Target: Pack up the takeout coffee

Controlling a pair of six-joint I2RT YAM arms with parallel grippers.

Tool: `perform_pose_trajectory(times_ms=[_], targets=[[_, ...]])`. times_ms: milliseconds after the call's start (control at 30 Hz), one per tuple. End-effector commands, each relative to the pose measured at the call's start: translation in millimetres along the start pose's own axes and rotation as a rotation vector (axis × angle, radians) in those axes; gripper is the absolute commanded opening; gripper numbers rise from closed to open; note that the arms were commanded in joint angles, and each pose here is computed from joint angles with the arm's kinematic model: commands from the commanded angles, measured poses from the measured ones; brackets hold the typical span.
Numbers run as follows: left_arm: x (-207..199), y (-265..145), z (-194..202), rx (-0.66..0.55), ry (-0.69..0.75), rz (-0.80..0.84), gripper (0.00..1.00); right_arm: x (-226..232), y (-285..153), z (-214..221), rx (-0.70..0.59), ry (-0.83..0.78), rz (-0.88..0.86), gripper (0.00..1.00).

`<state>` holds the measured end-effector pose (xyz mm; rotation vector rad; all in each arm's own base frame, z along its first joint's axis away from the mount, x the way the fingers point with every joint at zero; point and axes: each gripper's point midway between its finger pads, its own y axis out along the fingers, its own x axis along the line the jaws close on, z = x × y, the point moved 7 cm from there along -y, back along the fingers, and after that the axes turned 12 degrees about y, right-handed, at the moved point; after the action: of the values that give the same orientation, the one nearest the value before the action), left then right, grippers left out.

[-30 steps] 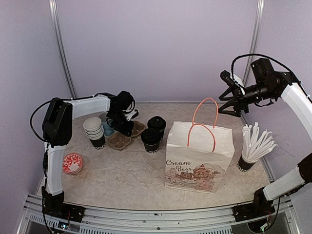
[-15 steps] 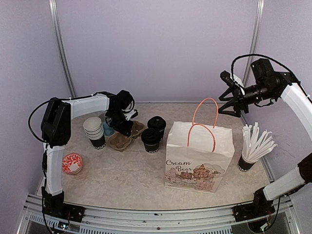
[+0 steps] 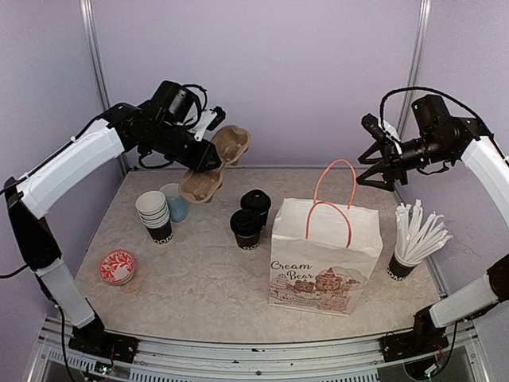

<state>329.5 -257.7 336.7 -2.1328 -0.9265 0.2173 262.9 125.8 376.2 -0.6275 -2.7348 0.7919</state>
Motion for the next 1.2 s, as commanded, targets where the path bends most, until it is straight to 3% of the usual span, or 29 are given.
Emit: perform_pose_trajectory(times_ms=[0, 167, 333, 567, 767, 967, 1167], targets=[[-46.9, -82.2, -52.8, -0.327, 0.139, 0.063, 0.21, 14.7, -9.3, 3.5, -0.008, 0.019, -0.061, 0.77], [-100.0, -140.1, -76.3, -0.705, 0.287, 0.215, 0.22, 31.5, -10.6, 14.8, 0.002, 0.028, -0.161, 0.78], [-126.3, -143.4, -83.5, -0.876, 0.348, 0.353, 0.22, 36.3, -11.6, 19.5, -0.009, 0.024, -0.163, 0.78], [-166.8, -100.3, -101.5, -0.919, 0.422, 0.530, 0.20, 34.3, -1.3, 33.8, 0.042, 0.063, -0.193, 0.78], [-192.2, -72.7, -103.4, -0.888, 0.443, 0.638, 0.19, 36.2, 8.1, 51.5, 0.083, 0.099, -0.227, 0.79], [-203.4, -60.5, -100.2, -0.865, 0.443, 0.693, 0.19, 41.8, 2.8, 49.4, 0.078, 0.089, -0.234, 0.79], [-204.9, -65.7, -98.1, -0.876, 0.452, 0.722, 0.19, 43.7, -19.9, 45.5, 0.106, 0.033, -0.092, 0.79]])
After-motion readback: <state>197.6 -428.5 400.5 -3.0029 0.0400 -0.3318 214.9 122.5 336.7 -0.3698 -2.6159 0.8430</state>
